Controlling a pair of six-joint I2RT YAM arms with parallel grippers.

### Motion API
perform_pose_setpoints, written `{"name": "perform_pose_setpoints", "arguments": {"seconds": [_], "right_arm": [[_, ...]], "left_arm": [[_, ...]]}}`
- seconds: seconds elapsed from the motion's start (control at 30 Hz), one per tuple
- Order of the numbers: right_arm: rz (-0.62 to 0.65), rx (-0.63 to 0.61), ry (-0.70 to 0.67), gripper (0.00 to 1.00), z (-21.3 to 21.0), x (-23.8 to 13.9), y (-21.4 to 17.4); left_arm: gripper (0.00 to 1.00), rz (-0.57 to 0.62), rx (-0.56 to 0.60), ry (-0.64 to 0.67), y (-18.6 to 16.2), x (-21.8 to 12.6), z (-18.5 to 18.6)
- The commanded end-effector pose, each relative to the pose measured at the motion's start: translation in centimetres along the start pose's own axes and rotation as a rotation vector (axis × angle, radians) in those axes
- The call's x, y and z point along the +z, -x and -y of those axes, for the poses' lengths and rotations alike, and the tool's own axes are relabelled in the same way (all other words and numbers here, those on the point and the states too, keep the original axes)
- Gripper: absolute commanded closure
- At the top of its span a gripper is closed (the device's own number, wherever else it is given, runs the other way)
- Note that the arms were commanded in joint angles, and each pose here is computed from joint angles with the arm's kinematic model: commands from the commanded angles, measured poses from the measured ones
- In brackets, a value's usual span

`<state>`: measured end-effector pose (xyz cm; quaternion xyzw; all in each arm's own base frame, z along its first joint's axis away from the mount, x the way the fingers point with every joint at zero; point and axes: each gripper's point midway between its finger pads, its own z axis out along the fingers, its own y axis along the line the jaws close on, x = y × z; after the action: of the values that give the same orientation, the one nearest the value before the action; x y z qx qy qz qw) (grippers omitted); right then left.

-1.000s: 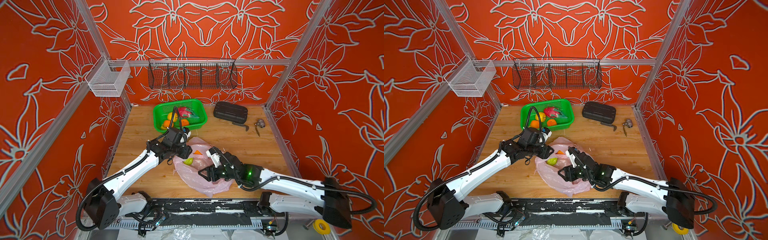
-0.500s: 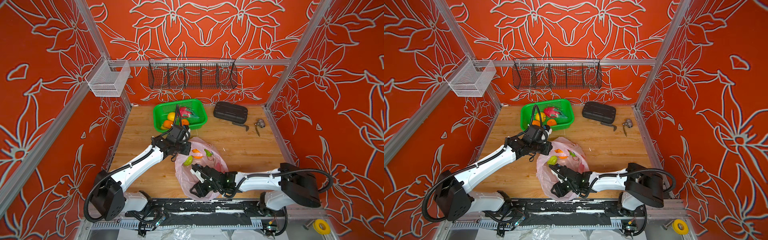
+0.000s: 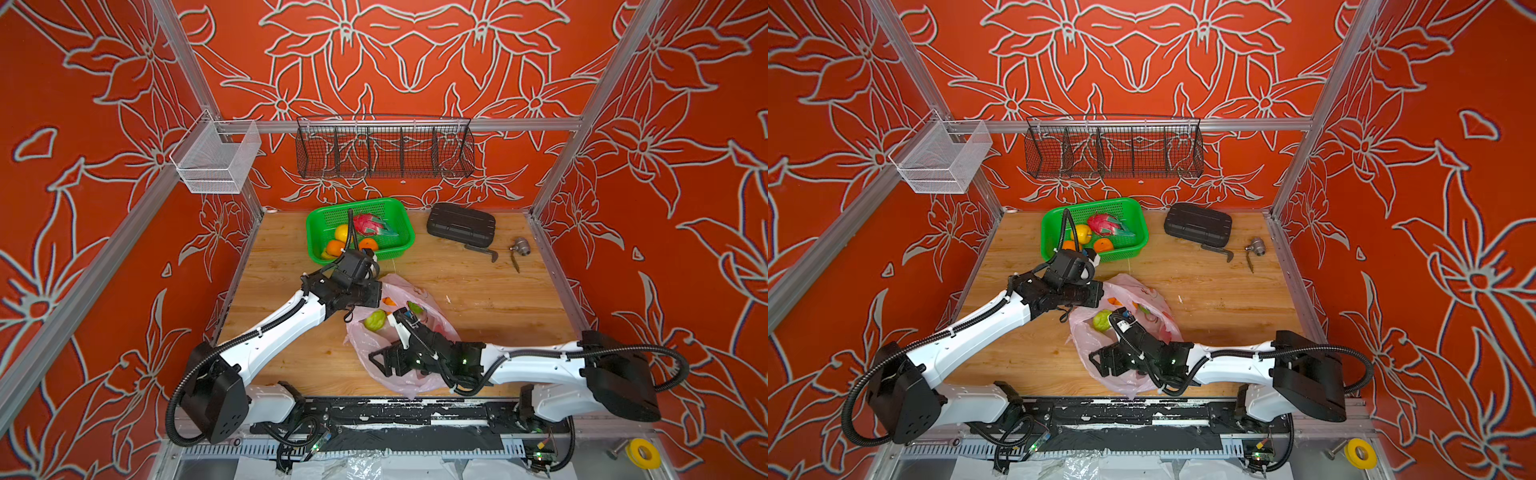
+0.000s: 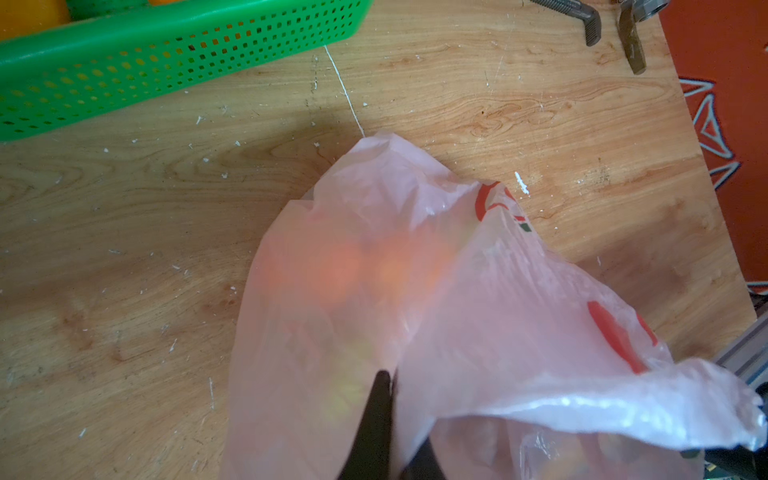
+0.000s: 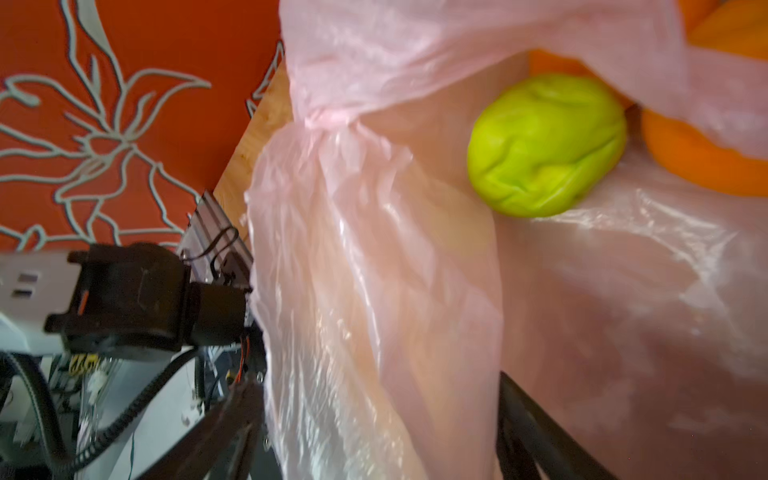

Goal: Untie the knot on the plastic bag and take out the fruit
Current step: 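Hold the bag mouth with the left gripper while the right gripper grasps the lime-green fruit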

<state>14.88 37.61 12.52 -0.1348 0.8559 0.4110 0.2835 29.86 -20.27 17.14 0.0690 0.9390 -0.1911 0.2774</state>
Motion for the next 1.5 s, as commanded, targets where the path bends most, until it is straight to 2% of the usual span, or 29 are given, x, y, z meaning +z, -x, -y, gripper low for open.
{"name": "perform_pose_setpoints", "arguments": {"seconds": [0.0, 0.13, 0.3, 0.6, 0.87, 0.93, 1.1, 1.47], "right_arm": [[0.192, 0.164, -0.026, 0.14, 0.6, 0.5, 3.3], [0.285, 0.285, -0.070, 0.14, 2.2, 1.2, 4.2], [0.333, 0.377, -0.134, 0.14, 4.3, 2.4, 4.3], [0.354, 0.395, -0.258, 0.14, 7.5, 4.9, 5.2], [0.395, 0.383, -0.272, 0.10, 8.3, 7.7, 6.4], [0.396, 0.393, -0.261, 0.12, 8.6, 8.4, 6.3], [0.403, 0.423, -0.263, 0.26, 9.8, 9.0, 5.9], [0.369, 0.356, -0.198, 0.40, 7.8, 7.6, 6.5]], "left_arm": [[0.93, 0.029, -0.031, -0.014, 0.5, -0.6, 0.1], [0.94, 0.029, -0.052, -0.019, 0.5, -0.6, 0.1], [0.94, 0.025, -0.067, -0.024, 0.5, -0.6, 0.0], [0.94, 0.015, -0.070, -0.061, 0.4, -0.4, 0.6], [0.94, 0.011, -0.075, -0.068, 0.0, -0.3, 0.6], [0.94, 0.015, -0.073, -0.067, -0.1, -0.4, 0.5], [0.94, 0.024, -0.068, -0.051, -0.2, -0.8, 0.1], [0.95, 0.023, -0.070, -0.038, -0.1, -0.4, -0.3]]}}
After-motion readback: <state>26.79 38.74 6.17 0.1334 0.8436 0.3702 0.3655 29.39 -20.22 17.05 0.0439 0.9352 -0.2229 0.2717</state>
